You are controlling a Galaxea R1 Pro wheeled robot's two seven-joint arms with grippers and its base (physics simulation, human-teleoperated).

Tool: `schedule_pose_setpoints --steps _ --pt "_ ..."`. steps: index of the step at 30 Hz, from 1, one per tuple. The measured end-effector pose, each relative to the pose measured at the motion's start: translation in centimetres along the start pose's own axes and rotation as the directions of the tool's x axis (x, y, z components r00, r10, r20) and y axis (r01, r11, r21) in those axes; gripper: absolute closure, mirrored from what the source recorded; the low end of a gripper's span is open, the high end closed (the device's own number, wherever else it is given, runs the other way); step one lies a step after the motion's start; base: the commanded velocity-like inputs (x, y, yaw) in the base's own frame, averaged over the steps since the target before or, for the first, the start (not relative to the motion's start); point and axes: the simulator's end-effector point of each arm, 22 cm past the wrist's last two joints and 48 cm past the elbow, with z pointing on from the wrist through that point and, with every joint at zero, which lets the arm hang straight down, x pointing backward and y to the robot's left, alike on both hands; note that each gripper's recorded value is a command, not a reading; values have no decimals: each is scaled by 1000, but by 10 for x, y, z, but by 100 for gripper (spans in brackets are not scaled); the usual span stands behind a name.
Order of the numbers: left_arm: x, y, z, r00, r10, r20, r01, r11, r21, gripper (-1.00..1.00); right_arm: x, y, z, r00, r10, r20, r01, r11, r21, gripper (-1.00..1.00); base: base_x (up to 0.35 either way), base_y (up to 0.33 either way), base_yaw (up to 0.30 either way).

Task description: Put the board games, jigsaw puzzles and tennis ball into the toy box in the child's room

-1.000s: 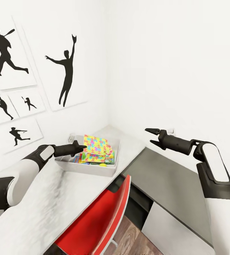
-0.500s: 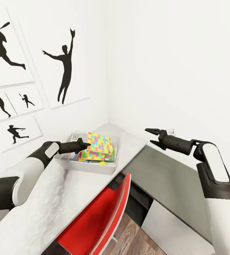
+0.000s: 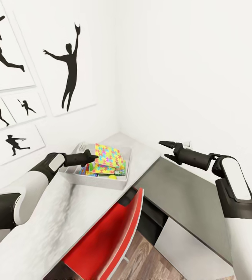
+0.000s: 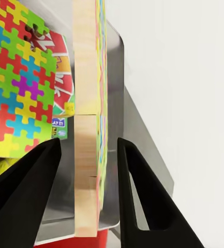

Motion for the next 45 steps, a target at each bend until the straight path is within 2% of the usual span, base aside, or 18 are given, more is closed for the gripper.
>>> schedule_pose_setpoints --steps 12,20,28,36,45 --pt "4 1 11 1000 -5 -11 5 1000 7 100 3 -12 5 1000 13 -9 -13 1000 12 -100 0 0 0" --pt "3 4 11 1000 -7 -9 8 1000 4 100 6 -16 5 1000 18 -11 -18 1000 17 -100 0 0 0" --pt "1 5 9 1000 -7 -5 7 1000 8 100 8 -17 5 1000 19 -14 -19 1000 16 -100 0 0 0" --pt "-1 3 9 1000 -4 -2 4 1000 11 100 6 -8 2 1000 -2 -6 3 1000 4 -100 0 0 0" --pt "0 7 12 1000 -9 -6 9 1000 11 100 8 -12 4 1000 0 -9 0 1000 8 -100 0 0 0"
